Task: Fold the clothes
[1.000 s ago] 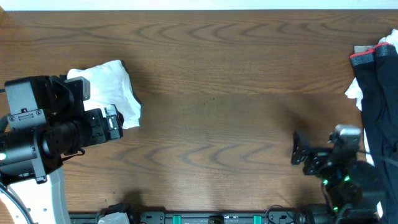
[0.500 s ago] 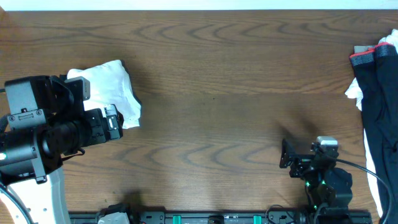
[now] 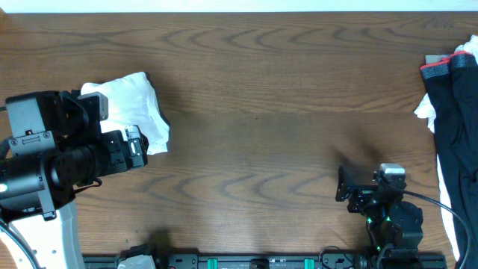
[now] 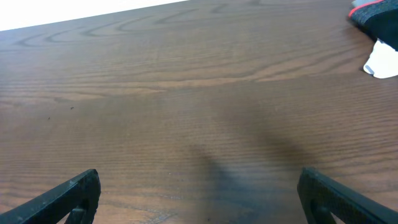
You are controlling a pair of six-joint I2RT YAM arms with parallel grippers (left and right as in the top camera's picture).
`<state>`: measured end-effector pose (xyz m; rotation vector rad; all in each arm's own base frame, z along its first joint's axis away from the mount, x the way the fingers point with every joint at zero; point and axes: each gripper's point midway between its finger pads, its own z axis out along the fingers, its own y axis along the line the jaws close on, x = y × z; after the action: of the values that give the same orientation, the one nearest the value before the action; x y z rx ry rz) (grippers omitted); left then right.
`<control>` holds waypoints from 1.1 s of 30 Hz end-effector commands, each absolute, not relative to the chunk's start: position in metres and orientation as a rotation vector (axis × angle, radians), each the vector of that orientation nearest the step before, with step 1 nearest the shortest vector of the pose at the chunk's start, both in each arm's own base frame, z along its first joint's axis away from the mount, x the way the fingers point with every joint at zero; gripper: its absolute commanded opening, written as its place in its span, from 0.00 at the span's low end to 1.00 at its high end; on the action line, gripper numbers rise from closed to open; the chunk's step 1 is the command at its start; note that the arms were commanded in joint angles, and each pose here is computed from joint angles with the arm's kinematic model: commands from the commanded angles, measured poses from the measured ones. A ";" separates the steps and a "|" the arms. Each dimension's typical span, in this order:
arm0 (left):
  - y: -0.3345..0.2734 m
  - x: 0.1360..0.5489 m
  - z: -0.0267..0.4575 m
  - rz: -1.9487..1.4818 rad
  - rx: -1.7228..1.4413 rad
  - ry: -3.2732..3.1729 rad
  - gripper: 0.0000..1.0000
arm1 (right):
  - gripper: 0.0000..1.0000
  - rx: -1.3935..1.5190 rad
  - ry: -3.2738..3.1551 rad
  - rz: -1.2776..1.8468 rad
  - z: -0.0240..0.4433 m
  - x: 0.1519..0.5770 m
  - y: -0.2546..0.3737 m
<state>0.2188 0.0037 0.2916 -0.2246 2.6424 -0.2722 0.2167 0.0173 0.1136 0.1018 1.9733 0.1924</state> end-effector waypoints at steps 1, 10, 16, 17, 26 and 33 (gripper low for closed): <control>0.005 0.218 0.293 -0.255 -0.221 2.641 0.98 | 0.99 0.117 1.966 0.198 0.114 0.217 0.016; 0.005 0.218 0.293 -0.255 -0.222 2.641 0.98 | 0.99 0.117 1.966 0.198 0.114 0.217 0.016; 0.021 0.213 0.296 -0.079 -0.172 2.626 0.98 | 0.99 0.117 1.966 0.198 0.114 0.217 0.016; 0.024 0.212 0.297 -0.055 -0.175 2.622 0.98 | 0.99 0.117 1.966 0.198 0.114 0.217 0.016; 0.007 0.204 0.314 -0.001 -0.022 2.514 0.98 | 0.99 0.117 1.966 0.198 0.114 0.217 0.016; -0.025 0.240 0.360 -0.041 0.177 2.104 0.98 | 0.99 0.117 1.966 0.198 0.114 0.217 0.016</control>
<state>0.2403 -0.0169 0.3609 0.0972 2.1682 -0.0554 0.2167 0.0173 0.1136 0.1021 1.9725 0.1927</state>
